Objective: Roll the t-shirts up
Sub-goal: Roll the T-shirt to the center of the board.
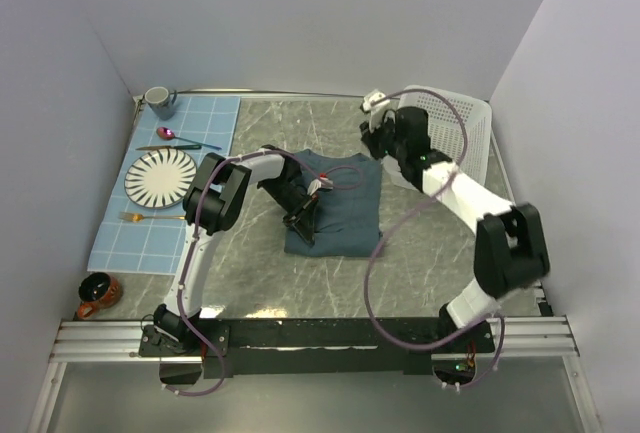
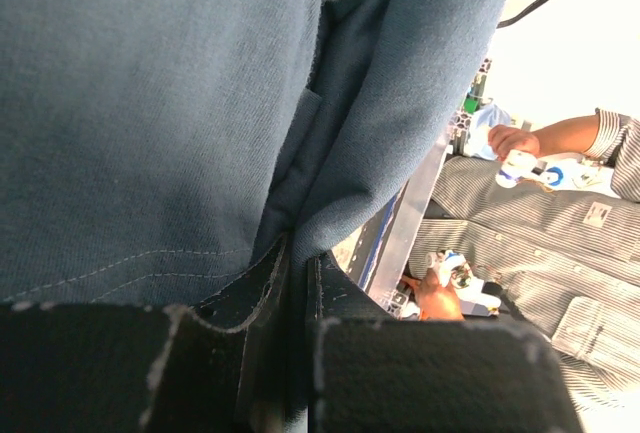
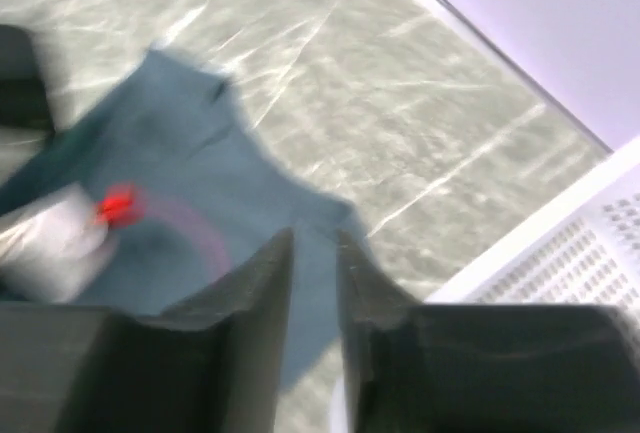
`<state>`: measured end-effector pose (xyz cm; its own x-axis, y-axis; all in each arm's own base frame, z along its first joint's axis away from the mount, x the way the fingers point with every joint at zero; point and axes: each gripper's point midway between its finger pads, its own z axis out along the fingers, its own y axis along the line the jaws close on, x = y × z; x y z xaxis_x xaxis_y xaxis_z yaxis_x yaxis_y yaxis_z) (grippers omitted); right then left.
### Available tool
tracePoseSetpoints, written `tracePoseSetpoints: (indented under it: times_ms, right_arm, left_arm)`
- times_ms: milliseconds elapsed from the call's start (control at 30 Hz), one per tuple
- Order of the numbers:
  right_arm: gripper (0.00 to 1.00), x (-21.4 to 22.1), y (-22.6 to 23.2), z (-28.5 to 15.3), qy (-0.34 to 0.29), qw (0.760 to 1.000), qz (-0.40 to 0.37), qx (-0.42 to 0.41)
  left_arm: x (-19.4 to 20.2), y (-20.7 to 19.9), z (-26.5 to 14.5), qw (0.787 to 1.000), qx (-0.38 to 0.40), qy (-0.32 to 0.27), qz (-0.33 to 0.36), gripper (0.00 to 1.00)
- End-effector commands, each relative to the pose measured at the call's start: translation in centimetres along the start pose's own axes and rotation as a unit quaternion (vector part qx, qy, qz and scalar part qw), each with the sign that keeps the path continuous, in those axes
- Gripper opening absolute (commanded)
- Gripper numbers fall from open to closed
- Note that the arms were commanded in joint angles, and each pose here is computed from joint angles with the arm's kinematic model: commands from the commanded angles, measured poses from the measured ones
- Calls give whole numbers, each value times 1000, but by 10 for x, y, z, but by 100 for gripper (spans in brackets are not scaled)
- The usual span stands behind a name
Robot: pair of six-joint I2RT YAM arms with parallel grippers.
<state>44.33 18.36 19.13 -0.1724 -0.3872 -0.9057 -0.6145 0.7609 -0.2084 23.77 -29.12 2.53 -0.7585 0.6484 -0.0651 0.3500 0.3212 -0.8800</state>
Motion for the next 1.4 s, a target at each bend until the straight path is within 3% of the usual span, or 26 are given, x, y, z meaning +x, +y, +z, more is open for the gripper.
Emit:
tracePoseSetpoints:
  times_ms: [0,100,167,633,700,733,800,833,900,933,967,1000,1033,1067,1133,1167,1233,1267,1367]
  right_arm:
    - [0,10,-29,32,24,991,116,67]
    - [0,20,-37,48,56,989,105,91]
    - [0,49,-43,55,112,979,124,116]
    - [0,123,-130,0,183,939,155,245]
    - [0,117,-135,2,190,938,161,241]
    - [0,117,-122,6,197,944,174,199]
    - [0,93,-99,10,158,964,181,114]
    - [1,56,-82,5,104,978,176,50]
    - [14,41,-48,-6,78,985,154,8]
    - [57,-1,-41,-28,13,993,115,1]
    - [76,16,-14,-36,20,995,92,-14]
    - [83,14,-6,-49,7,997,77,-13]
    - [99,-13,-1,-72,-41,998,48,-4]
    - [100,7,13,-80,-26,999,20,-15]
    - [100,0,41,-108,-45,998,-34,-31]
    - [100,25,52,-114,-30,996,-71,-32]
    - [100,8,72,-141,-93,986,-137,-25]
    - [100,34,82,-143,-86,982,-169,-28]
    - [100,53,117,-162,-111,960,-239,-89]
  left_arm:
    - [11,51,11,994,-94,36,47,10]
    - [9,51,10,994,-97,31,47,10]
    - [8,51,10,994,-96,29,45,10]
    - [-3,49,10,994,-95,18,42,12]
    - [-3,49,10,995,-94,19,41,12]
    - [-2,49,10,995,-94,19,40,12]
    - [-3,51,11,995,-93,19,37,12]
    - [-3,51,11,995,-93,19,35,12]
    - [-5,51,11,995,-96,17,30,12]
    - [-5,51,11,995,-95,18,30,12]
    - [-5,52,12,995,-94,21,27,12]
    - [-7,50,11,995,-93,22,26,12]
    - [-8,51,11,995,-94,23,25,12]
    - [-8,51,12,995,-93,26,22,12]
    - [-13,49,11,995,-95,24,22,12]
    - [-15,49,11,995,-97,22,23,12]
    - [-17,48,12,995,-99,23,24,12]
    - [-16,48,14,995,-98,25,22,12]
    - [-14,48,18,995,-97,31,18,12]
